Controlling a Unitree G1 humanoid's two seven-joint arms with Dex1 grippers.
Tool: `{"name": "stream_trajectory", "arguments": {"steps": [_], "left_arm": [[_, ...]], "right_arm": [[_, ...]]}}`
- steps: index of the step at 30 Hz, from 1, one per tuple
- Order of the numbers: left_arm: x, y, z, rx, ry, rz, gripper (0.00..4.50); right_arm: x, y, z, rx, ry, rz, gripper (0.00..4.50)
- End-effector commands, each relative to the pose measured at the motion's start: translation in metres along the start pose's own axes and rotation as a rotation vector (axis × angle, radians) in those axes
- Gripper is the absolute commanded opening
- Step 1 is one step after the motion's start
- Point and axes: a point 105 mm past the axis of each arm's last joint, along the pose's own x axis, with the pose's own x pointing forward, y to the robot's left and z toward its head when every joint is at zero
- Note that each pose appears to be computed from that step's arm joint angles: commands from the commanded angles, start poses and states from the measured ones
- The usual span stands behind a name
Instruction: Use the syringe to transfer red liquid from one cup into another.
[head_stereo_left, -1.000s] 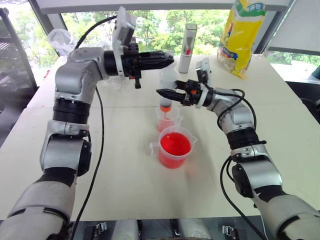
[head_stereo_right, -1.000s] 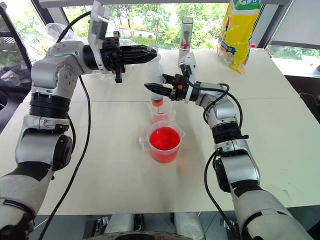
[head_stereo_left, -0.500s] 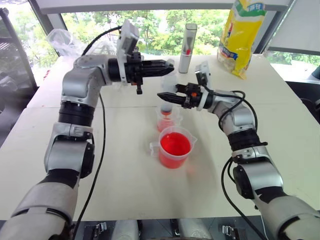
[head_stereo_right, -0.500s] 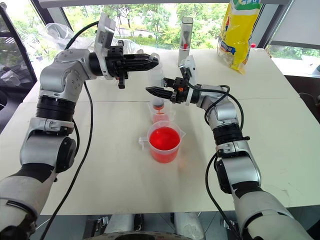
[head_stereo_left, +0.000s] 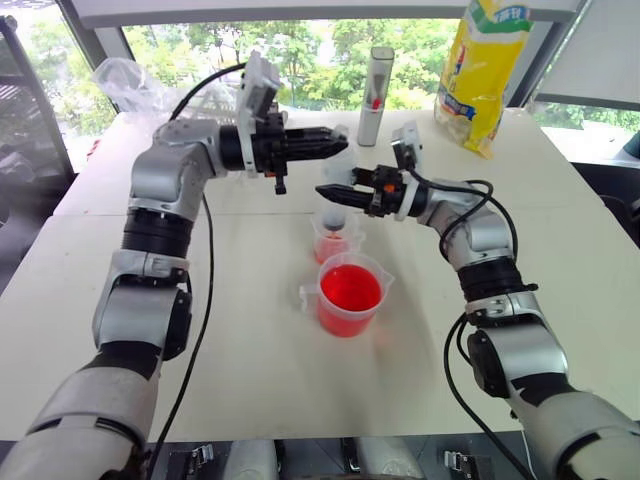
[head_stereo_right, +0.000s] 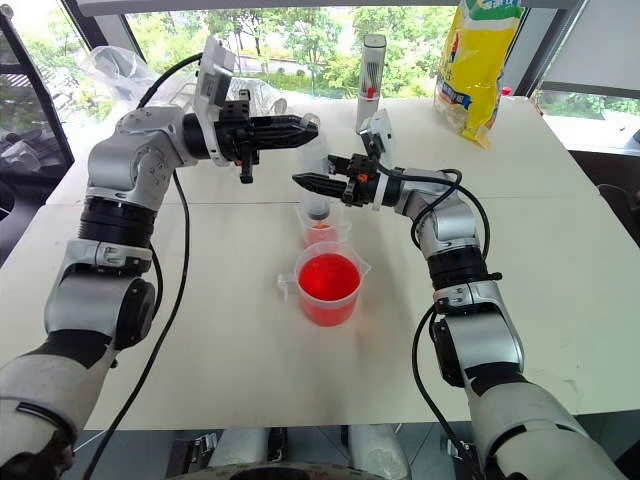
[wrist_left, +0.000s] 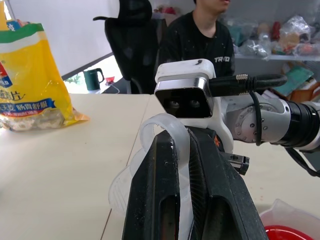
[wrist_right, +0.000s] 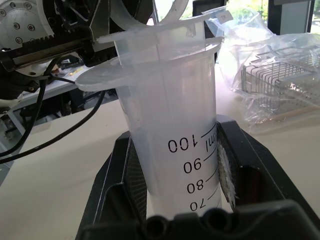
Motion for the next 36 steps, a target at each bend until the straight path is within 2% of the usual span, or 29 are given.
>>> {"name": "stream_trajectory", "arguments": {"steps": [1,11,13,14,19,21,32,36], "left_arm": [[0.011,-0.01,-0.025,-0.036,0.094,-0.053,0.04],[0.011,-0.009,-0.018,-0.031,0.085,-0.041,0.04],[0.01,-0.007,-0.015,-0.036,0.077,-0.032,0.84],[0.01,-0.007,-0.014,-0.038,0.075,-0.03,1.05],[0.002,-0.004,-0.007,-0.034,0.055,-0.002,3.65],[-0.003,-0.002,-0.004,-0.029,0.047,0.019,4.46],[-0.051,0.021,0.022,0.034,0.001,0.231,4.46],[-0.062,0.019,0.02,0.038,0.014,0.259,4.46]], "right_arm": [[0.0,0.0,0.064,-0.139,-0.172,0.004,1.5],[0.0,0.0,0.061,-0.136,-0.159,0.004,1.5],[0.0,0.0,0.06,-0.134,-0.157,0.005,1.5],[0.0,0.0,0.06,-0.133,-0.157,0.005,1.5],[0.002,0.001,0.057,-0.128,-0.151,0.011,1.5],[0.002,0.001,0.057,-0.127,-0.151,0.013,1.5],[0.004,0.007,0.057,-0.122,-0.159,0.029,1.5],[0.004,0.007,0.057,-0.115,-0.158,0.027,1.5]]}}
